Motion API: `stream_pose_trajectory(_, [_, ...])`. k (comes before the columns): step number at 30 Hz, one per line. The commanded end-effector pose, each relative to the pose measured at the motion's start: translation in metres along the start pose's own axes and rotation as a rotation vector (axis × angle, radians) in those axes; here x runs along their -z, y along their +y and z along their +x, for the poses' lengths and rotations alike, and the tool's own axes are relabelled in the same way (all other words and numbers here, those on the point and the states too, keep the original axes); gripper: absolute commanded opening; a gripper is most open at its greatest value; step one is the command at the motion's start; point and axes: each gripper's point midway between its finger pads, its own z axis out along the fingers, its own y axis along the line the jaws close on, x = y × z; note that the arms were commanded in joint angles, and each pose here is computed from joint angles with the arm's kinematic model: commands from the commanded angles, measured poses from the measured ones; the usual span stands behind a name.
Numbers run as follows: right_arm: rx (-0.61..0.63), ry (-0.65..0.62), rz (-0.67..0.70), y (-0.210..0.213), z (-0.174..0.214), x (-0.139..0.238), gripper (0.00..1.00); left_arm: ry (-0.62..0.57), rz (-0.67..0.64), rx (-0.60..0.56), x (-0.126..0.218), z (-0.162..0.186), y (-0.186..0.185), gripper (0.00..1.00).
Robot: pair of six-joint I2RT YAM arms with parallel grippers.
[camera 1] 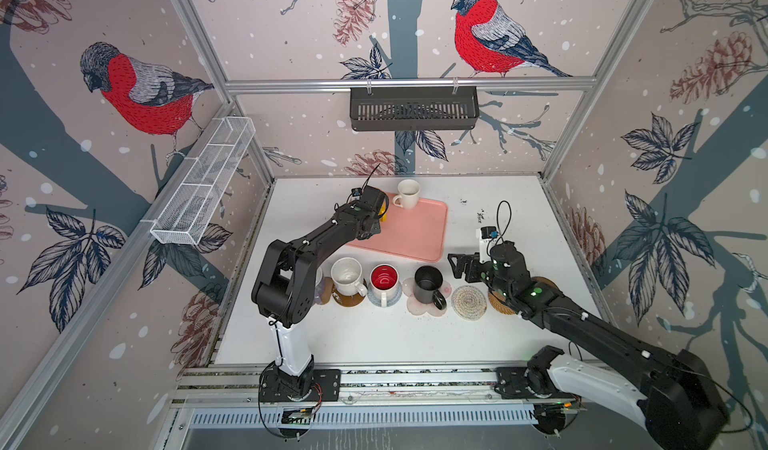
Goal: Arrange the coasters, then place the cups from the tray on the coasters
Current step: 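Carry the blue floral mug toward the woven coaster while the right gripper draws back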
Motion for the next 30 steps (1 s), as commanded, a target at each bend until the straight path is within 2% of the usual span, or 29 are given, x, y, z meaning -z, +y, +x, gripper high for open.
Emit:
stream_pose_trajectory(1, [-0.005,-0.033,-0.004,0.002,-0.009,0.002,0.97,-0.044,0.002,-0.010,0.012,-0.012,0.002,0.00])
stream_pose_trajectory(3, [0.004,-0.036,-0.016,0.004,-0.011,0.003,0.99,-0.050,0.011,-0.017,0.019,-0.015,0.002,0.00])
stream_pose_trajectory(10, [0.015,-0.082,-0.023,0.006,-0.022,0.013,0.99,-0.076,0.072,-0.069,0.050,-0.020,-0.007,0.00])
stream_pose_trajectory(16, [-0.015,-0.099,0.001,-0.002,-0.030,0.019,1.00,-0.098,0.195,-0.128,0.087,-0.021,-0.030,0.00])
stream_pose_trajectory(30, [-0.246,-0.161,0.122,-0.065,-0.057,0.042,1.00,-0.138,0.431,-0.261,0.148,0.000,-0.099,0.00])
